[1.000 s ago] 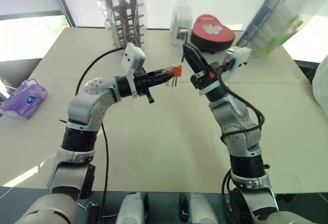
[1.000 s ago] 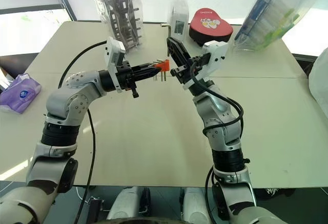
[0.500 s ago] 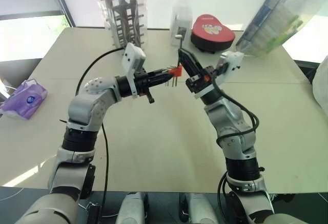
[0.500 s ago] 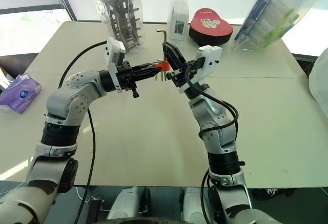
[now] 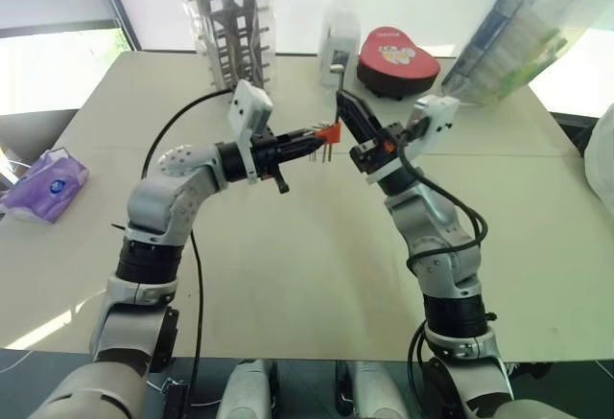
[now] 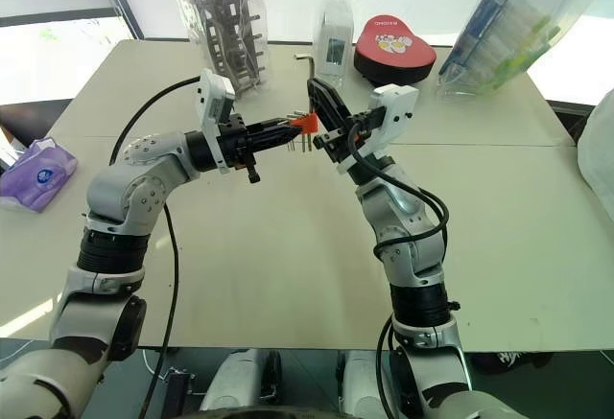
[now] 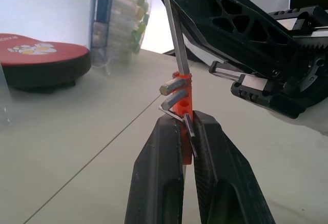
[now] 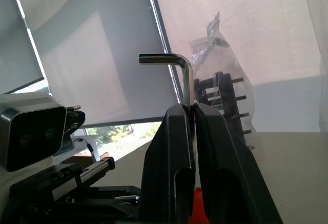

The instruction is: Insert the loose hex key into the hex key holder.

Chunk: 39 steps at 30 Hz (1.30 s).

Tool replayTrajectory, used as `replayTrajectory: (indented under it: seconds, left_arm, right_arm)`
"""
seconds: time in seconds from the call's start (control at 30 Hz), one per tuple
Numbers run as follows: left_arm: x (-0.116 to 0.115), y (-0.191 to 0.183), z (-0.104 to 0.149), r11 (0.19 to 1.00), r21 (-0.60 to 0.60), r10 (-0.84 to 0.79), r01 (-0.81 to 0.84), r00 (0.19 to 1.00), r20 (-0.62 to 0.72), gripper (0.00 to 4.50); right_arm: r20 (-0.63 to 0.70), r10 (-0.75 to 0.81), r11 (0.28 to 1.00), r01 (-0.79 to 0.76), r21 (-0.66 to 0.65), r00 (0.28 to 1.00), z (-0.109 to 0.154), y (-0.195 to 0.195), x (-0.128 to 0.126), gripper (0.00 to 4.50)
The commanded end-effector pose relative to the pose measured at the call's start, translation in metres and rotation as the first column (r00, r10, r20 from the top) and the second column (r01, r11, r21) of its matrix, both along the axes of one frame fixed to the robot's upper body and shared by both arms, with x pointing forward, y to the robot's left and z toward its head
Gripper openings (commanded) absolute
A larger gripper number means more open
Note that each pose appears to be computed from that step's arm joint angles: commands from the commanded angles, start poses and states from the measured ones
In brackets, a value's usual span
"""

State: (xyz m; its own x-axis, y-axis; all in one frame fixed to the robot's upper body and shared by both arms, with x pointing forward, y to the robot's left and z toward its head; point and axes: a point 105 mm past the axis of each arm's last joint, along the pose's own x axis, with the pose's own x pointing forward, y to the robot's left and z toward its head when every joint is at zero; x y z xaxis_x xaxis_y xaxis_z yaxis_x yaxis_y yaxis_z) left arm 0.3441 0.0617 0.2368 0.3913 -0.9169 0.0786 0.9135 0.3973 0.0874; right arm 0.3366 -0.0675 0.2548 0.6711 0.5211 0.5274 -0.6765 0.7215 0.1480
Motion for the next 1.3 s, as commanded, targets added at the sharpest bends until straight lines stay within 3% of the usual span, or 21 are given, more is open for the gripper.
replayTrajectory:
  seconds: [0.03, 0.73, 1.3]
  left_arm:
    - [-0.007, -0.005, 0.017, 0.999, -0.023, -0.032, 0.033, 0.998, 0.061, 0.00]
    - [-0.013, -0.005, 0.022, 0.995, -0.070, -0.074, 0.075, 0.997, 0.018, 0.00]
    - [-0.003, 0.001, 0.023, 0.997, -0.073, -0.027, 0.029, 0.999, 0.028, 0.00]
  right_arm:
    - [0.043, -0.008, 1.000, 0.008, 0.014, 0.999, 0.008, -0.004, -0.005, 0.02]
    - [0.059, -0.031, 0.999, 0.030, 0.010, 0.998, 0.001, -0.005, -0.006, 0.02]
    - [0.060, -0.024, 0.999, 0.025, -0.019, 0.998, -0.005, -0.009, -0.018, 0.02]
